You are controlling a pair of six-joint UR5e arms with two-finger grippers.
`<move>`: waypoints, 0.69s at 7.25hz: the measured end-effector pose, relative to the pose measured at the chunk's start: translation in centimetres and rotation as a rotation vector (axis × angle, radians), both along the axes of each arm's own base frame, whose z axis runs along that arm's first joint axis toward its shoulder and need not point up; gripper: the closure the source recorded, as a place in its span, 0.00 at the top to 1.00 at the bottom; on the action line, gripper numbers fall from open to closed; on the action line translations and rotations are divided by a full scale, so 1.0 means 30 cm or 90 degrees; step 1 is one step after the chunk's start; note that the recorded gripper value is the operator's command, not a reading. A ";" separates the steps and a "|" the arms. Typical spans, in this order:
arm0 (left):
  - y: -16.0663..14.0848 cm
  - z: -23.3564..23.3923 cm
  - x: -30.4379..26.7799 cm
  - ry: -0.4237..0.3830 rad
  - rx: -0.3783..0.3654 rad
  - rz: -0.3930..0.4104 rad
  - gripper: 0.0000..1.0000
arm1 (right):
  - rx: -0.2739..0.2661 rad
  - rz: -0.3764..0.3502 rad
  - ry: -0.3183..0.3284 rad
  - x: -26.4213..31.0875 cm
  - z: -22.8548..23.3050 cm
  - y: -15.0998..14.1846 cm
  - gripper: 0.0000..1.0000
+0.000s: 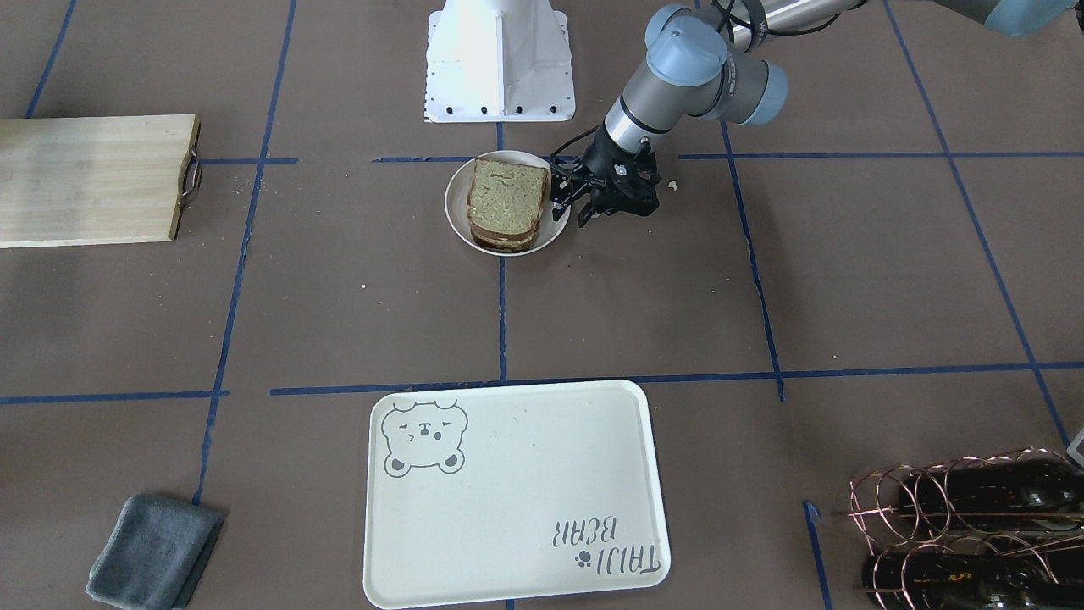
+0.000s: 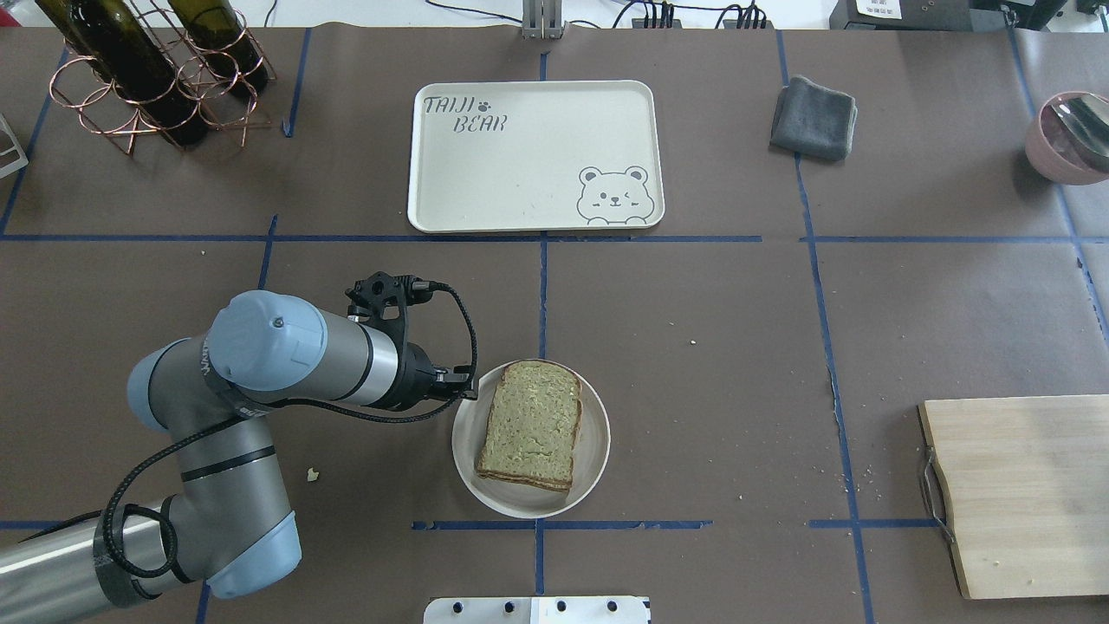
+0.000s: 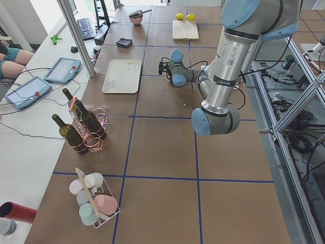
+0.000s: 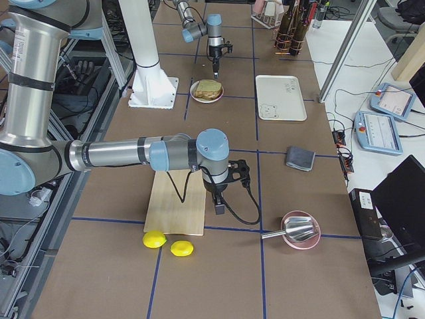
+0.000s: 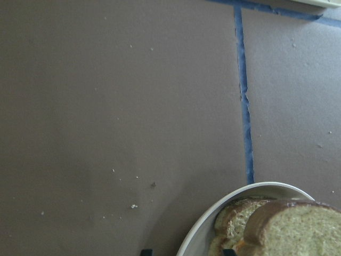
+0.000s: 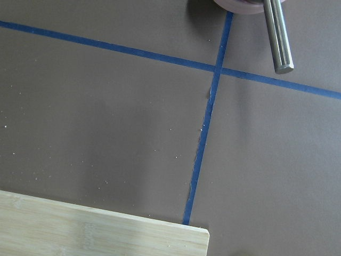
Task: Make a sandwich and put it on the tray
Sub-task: 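Reach the left gripper to the plate rim nearest it and grasp it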
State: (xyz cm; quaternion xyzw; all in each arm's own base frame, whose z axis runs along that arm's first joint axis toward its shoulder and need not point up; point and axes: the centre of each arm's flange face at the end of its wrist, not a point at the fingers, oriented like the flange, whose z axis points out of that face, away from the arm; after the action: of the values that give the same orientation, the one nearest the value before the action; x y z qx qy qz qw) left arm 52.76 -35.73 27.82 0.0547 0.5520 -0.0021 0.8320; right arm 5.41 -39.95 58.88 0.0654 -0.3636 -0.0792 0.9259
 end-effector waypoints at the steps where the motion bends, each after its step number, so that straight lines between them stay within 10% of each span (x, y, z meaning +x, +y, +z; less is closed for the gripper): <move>1: 0.012 0.014 0.019 -0.005 -0.002 0.004 0.45 | 0.000 0.000 0.000 0.000 0.000 0.000 1.00; 4: 0.048 0.040 0.061 -0.015 -0.007 0.019 0.00 | -0.001 0.001 0.000 0.000 0.000 0.000 1.00; 5: 0.053 0.039 0.066 -0.015 -0.006 0.021 0.00 | -0.001 0.001 0.000 0.000 0.000 0.000 1.00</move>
State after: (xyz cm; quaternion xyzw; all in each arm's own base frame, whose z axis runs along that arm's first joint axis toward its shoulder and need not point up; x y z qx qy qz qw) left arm 54.76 -34.14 28.99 0.0414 0.5429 0.0095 0.8387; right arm 5.41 -39.94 58.88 0.0650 -0.3637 -0.0783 0.9259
